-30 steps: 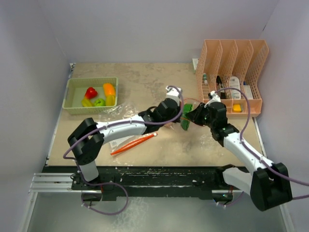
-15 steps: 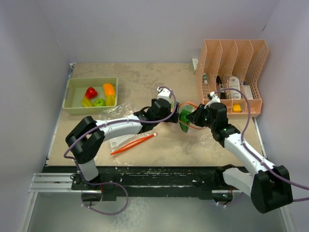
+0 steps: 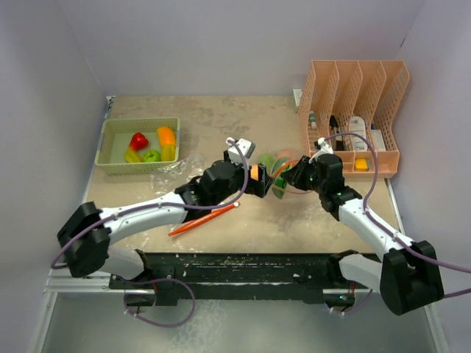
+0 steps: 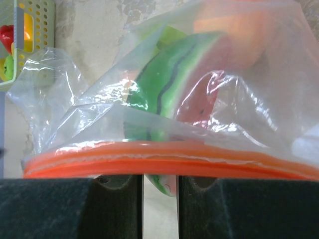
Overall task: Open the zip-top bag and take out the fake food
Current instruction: Pick up the fake fruit from the zipper food storage bag.
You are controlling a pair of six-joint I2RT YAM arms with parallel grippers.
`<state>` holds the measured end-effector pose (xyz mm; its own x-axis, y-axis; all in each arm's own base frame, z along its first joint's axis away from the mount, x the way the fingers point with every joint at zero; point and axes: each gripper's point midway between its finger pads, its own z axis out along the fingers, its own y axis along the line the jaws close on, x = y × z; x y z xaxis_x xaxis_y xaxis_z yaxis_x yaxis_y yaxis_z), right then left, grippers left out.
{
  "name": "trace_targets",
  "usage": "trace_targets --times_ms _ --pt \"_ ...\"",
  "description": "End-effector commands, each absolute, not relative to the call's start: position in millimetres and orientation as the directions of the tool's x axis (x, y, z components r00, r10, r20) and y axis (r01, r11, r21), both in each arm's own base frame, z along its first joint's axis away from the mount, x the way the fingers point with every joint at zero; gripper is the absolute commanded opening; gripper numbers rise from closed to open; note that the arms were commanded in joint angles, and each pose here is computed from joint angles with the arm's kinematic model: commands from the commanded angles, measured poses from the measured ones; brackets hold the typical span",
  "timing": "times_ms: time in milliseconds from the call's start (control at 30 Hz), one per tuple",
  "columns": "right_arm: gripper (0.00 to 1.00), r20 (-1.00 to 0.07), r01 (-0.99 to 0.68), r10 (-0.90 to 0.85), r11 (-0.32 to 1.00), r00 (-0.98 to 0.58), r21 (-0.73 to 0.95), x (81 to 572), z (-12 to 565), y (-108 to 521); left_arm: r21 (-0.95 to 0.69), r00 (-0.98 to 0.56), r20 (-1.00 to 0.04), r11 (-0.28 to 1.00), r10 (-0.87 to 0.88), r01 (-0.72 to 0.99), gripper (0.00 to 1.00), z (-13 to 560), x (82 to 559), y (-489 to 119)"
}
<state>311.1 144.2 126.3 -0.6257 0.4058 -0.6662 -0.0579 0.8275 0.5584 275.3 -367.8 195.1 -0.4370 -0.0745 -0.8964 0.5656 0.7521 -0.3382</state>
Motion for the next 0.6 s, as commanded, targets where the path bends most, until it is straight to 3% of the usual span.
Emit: trace_targets --times_ms 0,167,567 --pt "0.00 -0.694 -0.100 0.431 0.806 -0.577 0.583 322.9 148.8 150.1 -0.338 -0.297 -0.937 0.695 -0.184 0.635 0.99 260.8 267.7 -358.3" --pt "0.00 -0.705 -0.130 0.448 0.788 -0.550 0.601 318.5 169.9 151.0 -0.377 -0.361 -0.910 0.770 -0.204 0.515 1.00 230.1 301.8 -342.7" --pt "0.00 -0.718 -0.182 0.480 0.754 -0.504 0.631 302.3 211.1 150.7 -0.335 -0.473 -0.878 0.799 -0.072 0.499 0.96 146.8 356.5 -410.3"
